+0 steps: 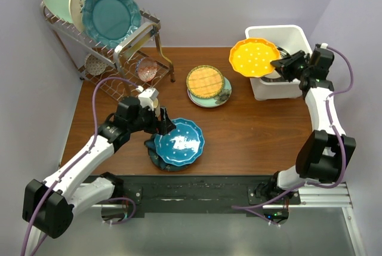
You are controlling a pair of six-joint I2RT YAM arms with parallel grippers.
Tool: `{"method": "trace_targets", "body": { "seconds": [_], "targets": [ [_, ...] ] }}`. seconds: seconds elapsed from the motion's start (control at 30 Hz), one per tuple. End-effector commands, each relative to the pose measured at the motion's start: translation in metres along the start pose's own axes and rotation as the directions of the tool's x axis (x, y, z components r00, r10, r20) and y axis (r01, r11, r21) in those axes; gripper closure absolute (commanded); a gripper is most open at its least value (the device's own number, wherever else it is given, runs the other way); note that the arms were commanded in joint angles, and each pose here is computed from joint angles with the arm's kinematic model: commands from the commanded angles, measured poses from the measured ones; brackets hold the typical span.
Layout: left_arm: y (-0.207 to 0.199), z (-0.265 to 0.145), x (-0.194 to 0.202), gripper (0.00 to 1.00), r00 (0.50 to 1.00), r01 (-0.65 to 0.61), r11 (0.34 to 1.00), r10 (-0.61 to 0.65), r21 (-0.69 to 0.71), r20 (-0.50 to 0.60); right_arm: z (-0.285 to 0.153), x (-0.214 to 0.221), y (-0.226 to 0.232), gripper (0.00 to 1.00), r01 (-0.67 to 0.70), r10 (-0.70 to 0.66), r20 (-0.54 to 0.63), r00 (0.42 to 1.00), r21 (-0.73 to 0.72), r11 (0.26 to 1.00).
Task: Place the plates into the plastic bin on the countertop
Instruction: Place the plate in the plastic bin.
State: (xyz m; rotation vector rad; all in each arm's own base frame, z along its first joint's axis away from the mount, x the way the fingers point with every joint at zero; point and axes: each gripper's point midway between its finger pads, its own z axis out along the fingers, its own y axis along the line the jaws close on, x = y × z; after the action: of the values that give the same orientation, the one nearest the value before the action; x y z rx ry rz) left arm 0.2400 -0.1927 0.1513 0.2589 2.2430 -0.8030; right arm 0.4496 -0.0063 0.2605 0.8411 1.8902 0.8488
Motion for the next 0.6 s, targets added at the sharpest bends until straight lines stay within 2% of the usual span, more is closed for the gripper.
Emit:
{"method": "trace_targets", "body": {
  "seconds": [0.0,0.57],
  "targets": [
    [-0.01,-0.001,-0.009,0.07,0.999,-0.005,0.999,0.004,0.047,0.034,-0.024,-0.057,0.052,1.0,0.018,0.011,0.168,0.986,-0.17,0.985],
    [-0.014,-0.001,-0.008,0.07,1.0,-0.013,0.998,0.011,0.068,0.019,-0.014,-0.099,-0.008,1.0,-0.14,0.156,0.271,0.95,-0.078,0.987]
  ]
}}
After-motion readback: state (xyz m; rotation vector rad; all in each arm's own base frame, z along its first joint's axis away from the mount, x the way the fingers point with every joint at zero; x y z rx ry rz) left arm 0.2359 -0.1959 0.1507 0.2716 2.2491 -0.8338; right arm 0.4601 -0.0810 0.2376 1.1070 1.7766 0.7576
